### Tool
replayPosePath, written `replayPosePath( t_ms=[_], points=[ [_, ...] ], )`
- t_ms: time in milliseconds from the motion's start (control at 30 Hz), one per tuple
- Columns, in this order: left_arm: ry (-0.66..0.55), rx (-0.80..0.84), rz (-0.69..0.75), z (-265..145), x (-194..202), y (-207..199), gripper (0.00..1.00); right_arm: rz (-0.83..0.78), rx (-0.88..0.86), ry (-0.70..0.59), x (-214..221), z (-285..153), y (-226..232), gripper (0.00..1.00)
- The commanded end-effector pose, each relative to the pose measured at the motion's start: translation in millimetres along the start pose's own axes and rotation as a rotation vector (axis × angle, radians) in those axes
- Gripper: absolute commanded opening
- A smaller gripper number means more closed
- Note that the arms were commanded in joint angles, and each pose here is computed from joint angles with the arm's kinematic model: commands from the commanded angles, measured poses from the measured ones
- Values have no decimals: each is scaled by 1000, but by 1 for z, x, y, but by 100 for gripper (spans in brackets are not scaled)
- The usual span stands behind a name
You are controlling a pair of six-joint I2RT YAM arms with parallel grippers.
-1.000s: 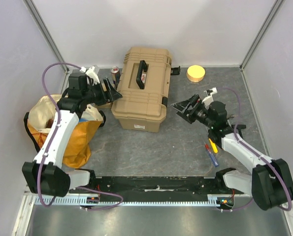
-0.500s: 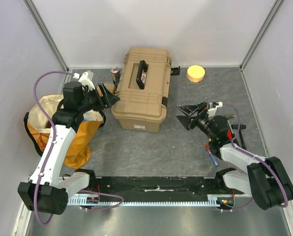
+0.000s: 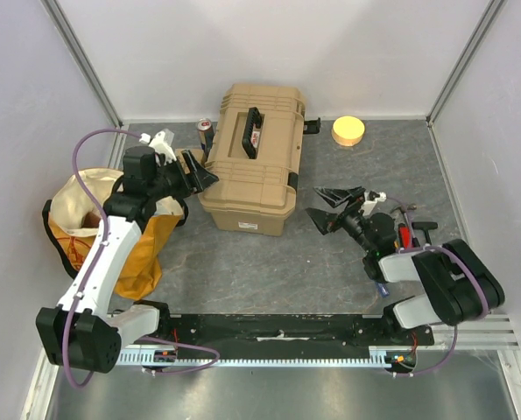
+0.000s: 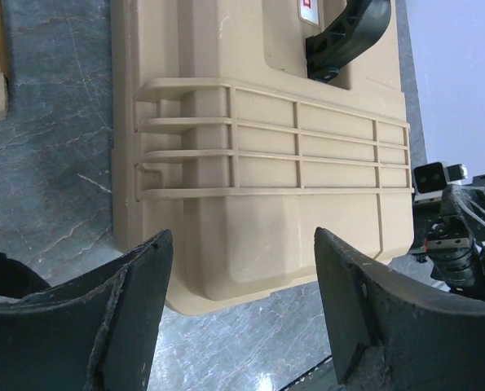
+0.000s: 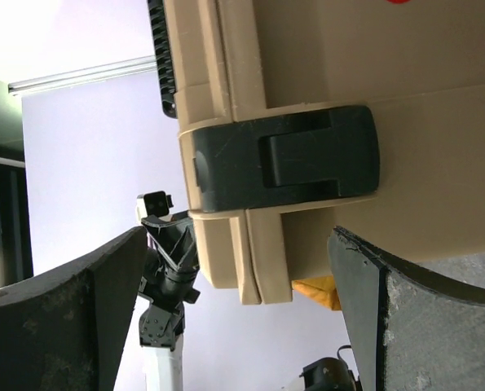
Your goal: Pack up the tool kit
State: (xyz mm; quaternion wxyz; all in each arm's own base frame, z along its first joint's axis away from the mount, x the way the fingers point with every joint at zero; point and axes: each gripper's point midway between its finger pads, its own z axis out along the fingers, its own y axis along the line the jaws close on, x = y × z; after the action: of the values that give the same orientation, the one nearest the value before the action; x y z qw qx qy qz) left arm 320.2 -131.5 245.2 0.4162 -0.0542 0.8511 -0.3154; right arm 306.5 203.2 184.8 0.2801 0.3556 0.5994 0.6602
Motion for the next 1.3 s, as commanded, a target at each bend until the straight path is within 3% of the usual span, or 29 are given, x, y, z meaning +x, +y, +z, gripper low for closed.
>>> replayPosePath(
  t_ms=[0, 467, 1000, 1267],
  points=[
    [-50, 48, 7, 8, -11, -9, 76, 35, -118, -20, 2, 10, 18, 98],
    [-26, 16, 34, 24, -7, -4, 76, 122, -197, 36, 12, 30, 6, 98],
    [-36, 43, 36, 27, -14, -21, 75, 241, -416, 91, 34, 42, 87, 98],
    [5, 61, 68, 36, -6, -25, 75, 213, -494, 58, 32, 35, 112, 98]
  ],
)
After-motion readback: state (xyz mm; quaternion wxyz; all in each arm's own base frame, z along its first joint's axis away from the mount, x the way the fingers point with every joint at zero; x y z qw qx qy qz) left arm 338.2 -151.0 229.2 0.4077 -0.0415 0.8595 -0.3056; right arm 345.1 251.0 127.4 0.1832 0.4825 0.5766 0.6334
